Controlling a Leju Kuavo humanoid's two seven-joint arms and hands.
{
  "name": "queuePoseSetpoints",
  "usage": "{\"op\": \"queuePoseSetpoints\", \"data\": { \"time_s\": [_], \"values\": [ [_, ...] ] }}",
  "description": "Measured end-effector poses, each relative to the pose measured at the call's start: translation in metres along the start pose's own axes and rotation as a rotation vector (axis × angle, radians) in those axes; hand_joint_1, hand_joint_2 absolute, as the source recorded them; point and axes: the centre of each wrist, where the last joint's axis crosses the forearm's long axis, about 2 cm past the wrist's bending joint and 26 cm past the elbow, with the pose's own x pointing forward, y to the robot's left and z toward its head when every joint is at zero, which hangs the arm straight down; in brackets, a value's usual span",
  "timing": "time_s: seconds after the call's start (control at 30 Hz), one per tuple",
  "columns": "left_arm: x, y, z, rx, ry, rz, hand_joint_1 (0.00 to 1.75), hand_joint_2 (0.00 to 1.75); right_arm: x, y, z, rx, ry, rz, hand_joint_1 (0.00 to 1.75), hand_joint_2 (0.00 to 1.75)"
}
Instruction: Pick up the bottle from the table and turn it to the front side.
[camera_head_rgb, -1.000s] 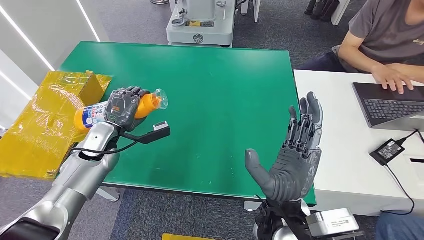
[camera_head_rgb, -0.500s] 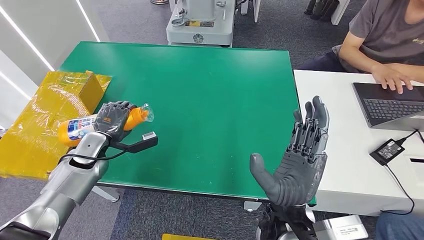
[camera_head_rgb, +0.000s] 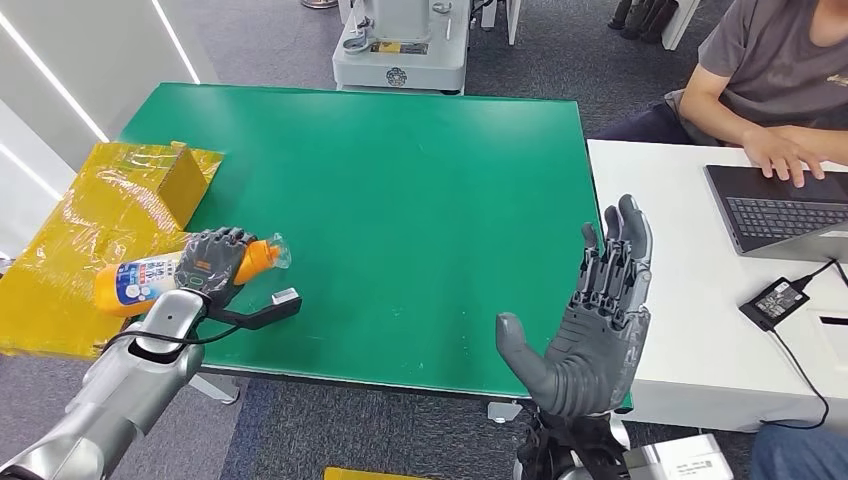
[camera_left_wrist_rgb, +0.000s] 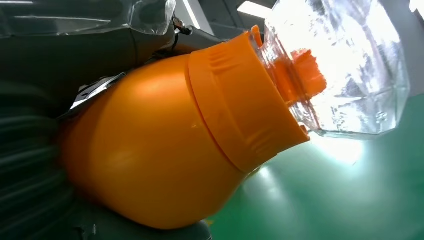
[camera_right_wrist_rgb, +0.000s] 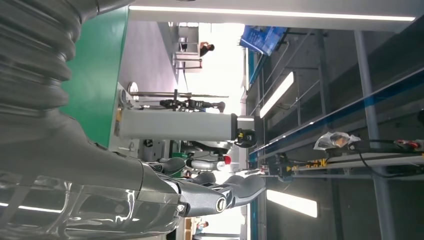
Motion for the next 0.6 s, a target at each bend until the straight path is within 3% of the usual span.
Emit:
{"op": "queuePoseSetpoints", "data": {
  "time_s": [0.1, 0.13, 0.6],
  "values": [
    [0.003, -0.009, 0.005, -0.005, 0.017, -0.019, 0.24, 1.75, 0.000, 0.000, 0.000, 0.011, -0.001, -0.008, 0.00, 1.75],
    [0.004, -0.011, 0.006, -0.009, 0.024, -0.021, 0.00, 1.75, 0.000, 0.000, 0.000, 0.013, -0.001, -0.010, 0.00, 1.75],
    [0.021, -0.016, 0.007, -0.089, 0.095, 0.003, 0.00, 1.75, -0.002, -0.003, -0.006, 0.008, -0.011, -0.007, 0.00, 1.75]
  ]
}}
